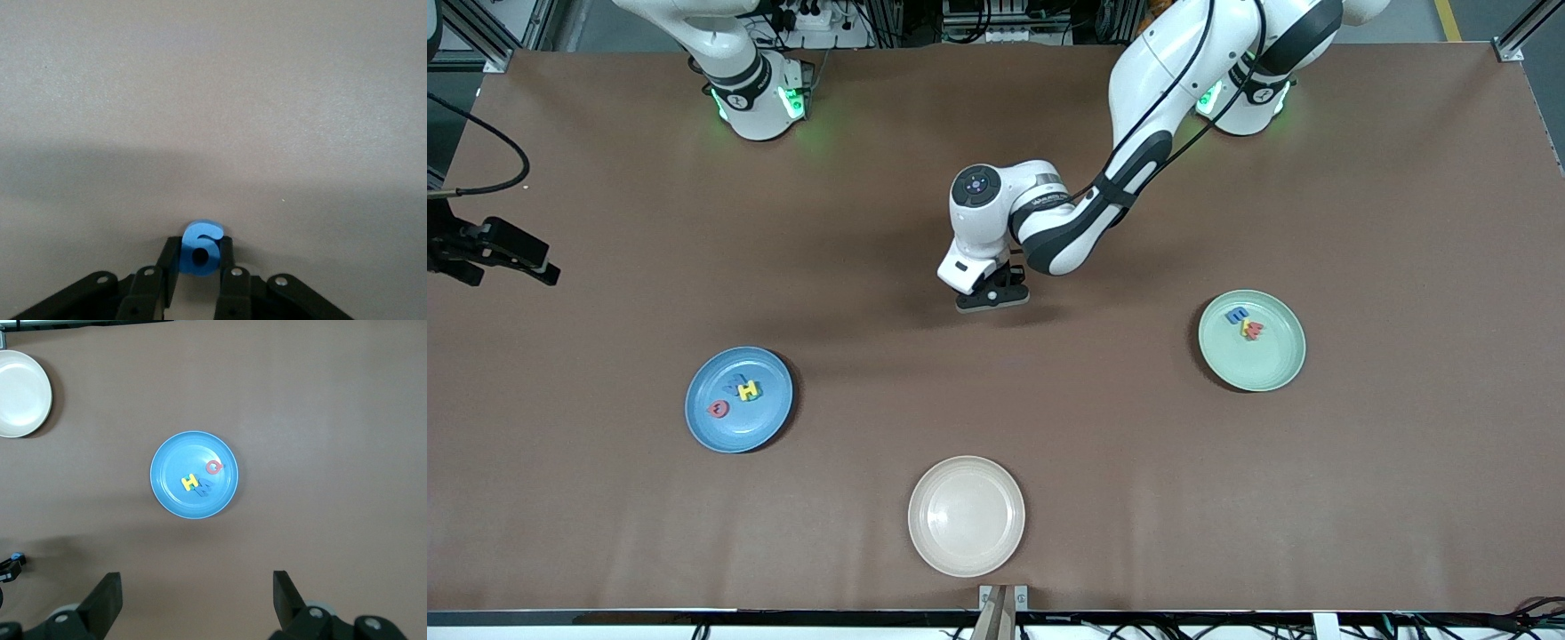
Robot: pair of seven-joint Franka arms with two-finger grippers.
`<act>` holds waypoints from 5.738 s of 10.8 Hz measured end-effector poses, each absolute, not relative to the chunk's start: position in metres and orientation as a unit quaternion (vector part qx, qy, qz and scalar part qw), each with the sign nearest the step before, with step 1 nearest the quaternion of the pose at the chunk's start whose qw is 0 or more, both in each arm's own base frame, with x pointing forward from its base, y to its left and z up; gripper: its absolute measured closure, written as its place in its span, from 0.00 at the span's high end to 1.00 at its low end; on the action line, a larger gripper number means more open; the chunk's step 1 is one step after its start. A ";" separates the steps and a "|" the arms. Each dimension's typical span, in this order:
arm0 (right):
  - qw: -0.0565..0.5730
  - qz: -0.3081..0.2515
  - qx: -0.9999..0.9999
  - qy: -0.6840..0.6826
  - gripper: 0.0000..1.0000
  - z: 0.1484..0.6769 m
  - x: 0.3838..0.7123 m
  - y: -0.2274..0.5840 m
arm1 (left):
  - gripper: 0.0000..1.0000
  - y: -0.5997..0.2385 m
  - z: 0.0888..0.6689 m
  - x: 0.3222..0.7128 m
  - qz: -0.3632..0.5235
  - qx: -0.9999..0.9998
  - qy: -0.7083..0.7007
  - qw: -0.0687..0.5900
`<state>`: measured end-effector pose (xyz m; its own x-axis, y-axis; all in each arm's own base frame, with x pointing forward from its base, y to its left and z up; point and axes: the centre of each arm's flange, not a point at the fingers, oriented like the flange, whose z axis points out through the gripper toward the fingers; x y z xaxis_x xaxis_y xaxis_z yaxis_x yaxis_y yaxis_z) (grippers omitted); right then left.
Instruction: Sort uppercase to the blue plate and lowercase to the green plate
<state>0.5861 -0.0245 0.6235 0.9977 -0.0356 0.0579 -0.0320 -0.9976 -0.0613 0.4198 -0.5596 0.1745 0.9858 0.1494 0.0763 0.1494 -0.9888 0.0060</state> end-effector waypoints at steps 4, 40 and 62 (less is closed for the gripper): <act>0.030 -0.029 -0.999 0.016 1.00 0.623 0.586 -0.024 | 0.29 -0.548 0.176 0.428 0.037 0.997 0.054 -0.034; 0.000 0.004 -1.000 0.002 1.00 0.607 0.582 -0.015 | 1.00 0.034 0.425 0.596 -0.020 0.996 -0.086 -0.033; 0.021 0.001 -1.000 0.006 1.00 0.612 0.581 -0.017 | 1.00 0.000 0.631 0.568 0.009 0.999 -0.025 -0.038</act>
<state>0.5808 -0.0167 0.6121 0.9999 -0.0111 -0.0016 -0.0112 -0.9991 -0.0411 0.5683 -0.0002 0.6314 0.9986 -0.0498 0.0155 -0.0484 -0.9959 -0.0763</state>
